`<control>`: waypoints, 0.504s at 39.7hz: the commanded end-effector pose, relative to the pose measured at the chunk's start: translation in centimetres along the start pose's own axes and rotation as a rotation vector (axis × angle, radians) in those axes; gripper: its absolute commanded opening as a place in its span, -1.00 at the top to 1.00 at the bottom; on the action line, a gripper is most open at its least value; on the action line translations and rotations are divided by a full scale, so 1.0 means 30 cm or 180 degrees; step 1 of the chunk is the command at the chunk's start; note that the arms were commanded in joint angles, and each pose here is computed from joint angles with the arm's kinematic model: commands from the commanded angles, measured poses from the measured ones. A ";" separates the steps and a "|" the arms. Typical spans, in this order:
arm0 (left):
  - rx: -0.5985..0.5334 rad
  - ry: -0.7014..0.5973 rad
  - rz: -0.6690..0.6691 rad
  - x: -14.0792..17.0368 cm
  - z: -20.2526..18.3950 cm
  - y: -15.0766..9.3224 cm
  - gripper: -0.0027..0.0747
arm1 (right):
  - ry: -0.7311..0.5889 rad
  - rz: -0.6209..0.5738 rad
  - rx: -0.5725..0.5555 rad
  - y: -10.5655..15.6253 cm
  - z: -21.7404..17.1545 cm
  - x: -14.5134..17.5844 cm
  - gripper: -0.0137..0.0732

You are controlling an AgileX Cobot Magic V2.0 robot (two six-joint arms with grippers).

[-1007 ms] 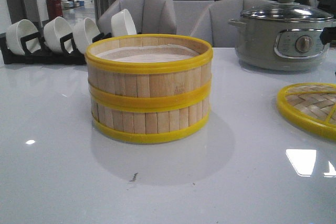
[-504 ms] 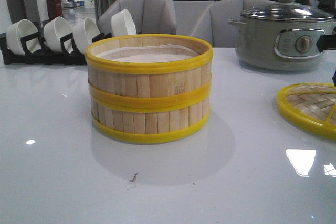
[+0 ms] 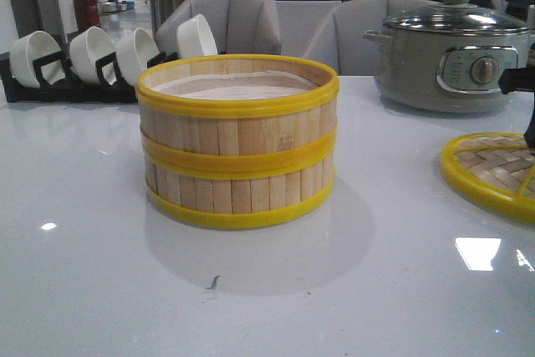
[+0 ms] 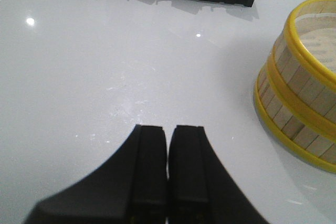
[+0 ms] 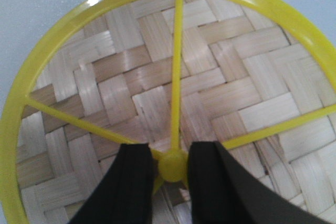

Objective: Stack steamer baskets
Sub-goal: 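Grip the lid hub with the right gripper and lift it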

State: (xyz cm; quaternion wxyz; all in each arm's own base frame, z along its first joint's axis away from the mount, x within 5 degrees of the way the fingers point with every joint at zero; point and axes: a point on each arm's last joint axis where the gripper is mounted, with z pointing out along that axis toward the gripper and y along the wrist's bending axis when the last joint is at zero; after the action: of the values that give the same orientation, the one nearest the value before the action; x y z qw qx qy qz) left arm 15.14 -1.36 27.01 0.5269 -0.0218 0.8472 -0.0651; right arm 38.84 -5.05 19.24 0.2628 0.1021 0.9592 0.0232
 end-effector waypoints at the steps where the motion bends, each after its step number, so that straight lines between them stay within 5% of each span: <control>1: 0.0026 -0.0329 -0.0017 -0.054 -0.010 -0.005 0.71 | -0.0364 -0.0064 0.0006 0.001 -0.079 -0.063 -0.02; 7: 0.0026 -0.0329 -0.0017 -0.054 -0.010 -0.005 0.71 | -0.0393 -0.0064 0.0007 0.001 -0.080 -0.066 0.07; 15: 0.0026 -0.0329 -0.0017 -0.054 -0.010 -0.005 0.71 | -0.0439 -0.0064 0.0008 0.001 -0.081 -0.071 0.59; 20: 0.0026 -0.0329 -0.0017 -0.054 -0.010 -0.005 0.71 | -0.0451 -0.0067 0.0003 0.003 -0.091 -0.082 0.56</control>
State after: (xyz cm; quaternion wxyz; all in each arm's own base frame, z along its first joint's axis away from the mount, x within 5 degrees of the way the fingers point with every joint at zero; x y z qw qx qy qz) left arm 15.14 -1.36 27.01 0.5269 -0.0218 0.8472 -0.0651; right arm 38.99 -5.07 19.33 0.2670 0.1021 0.9580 0.0227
